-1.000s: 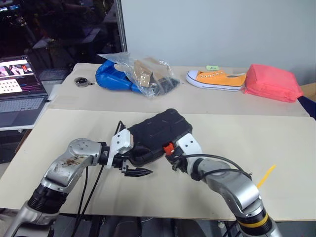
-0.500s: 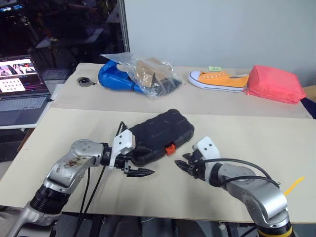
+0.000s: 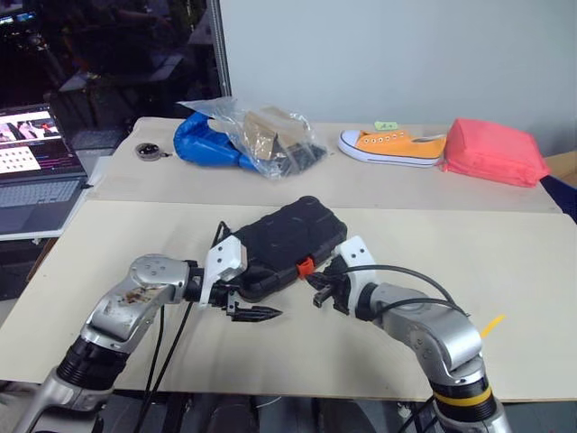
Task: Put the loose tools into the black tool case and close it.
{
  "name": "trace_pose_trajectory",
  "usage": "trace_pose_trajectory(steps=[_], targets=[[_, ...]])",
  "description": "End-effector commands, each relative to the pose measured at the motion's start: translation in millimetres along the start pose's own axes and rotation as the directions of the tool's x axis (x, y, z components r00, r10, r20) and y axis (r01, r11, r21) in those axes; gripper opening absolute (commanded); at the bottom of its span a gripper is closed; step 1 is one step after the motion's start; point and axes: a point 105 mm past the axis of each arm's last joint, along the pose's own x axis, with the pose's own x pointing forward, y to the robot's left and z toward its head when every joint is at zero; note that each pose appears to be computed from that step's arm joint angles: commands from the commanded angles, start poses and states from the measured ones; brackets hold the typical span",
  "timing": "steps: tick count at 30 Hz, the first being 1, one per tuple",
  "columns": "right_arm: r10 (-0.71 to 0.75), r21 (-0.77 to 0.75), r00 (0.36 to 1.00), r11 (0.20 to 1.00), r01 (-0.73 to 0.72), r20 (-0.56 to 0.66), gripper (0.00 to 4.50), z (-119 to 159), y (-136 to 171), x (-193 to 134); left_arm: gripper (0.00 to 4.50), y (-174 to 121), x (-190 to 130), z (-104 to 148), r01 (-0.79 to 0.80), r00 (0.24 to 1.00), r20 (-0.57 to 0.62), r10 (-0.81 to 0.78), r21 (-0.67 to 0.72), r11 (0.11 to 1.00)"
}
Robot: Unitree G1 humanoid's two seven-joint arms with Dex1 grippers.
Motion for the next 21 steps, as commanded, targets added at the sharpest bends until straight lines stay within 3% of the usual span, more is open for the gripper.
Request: trace_pose_trajectory(steps=[1,6,13,17,21], targets=[[0.005,-0.04,0.996,0.999,-0.002,0.09,0.08,20.3,3.8,-0.9,4.36,-6.7,5.8,-16.9,0.025,0.999,-0.042,-0.027,-0.056,0.998],[0.083,-0.035,0.986,0.996,-0.079,0.142,0.08,22.9,13.6,-17.2,4.36,-8.0,6.8,-19.7,0.021,0.999,-0.04,-0.023,-0.062,0.998],[0.102,-0.009,0.934,0.994,-0.106,0.343,0.08,48.2,13.0,-28.4,4.36,-8.7,7.6,-21.2,0.018,0.999,-0.036,-0.02,-0.067,0.998],[0.063,-0.009,0.946,0.998,-0.064,0.319,0.08,37.3,5.2,-17.0,4.36,-9.0,7.7,-20.6,0.016,0.999,-0.037,-0.019,-0.067,0.998],[0.035,-0.037,0.975,0.999,-0.028,0.22,0.08,10.4,1.1,-2.1,4.36,-9.1,6.1,-20.1,0.011,0.999,-0.04,-0.014,-0.068,0.998]])
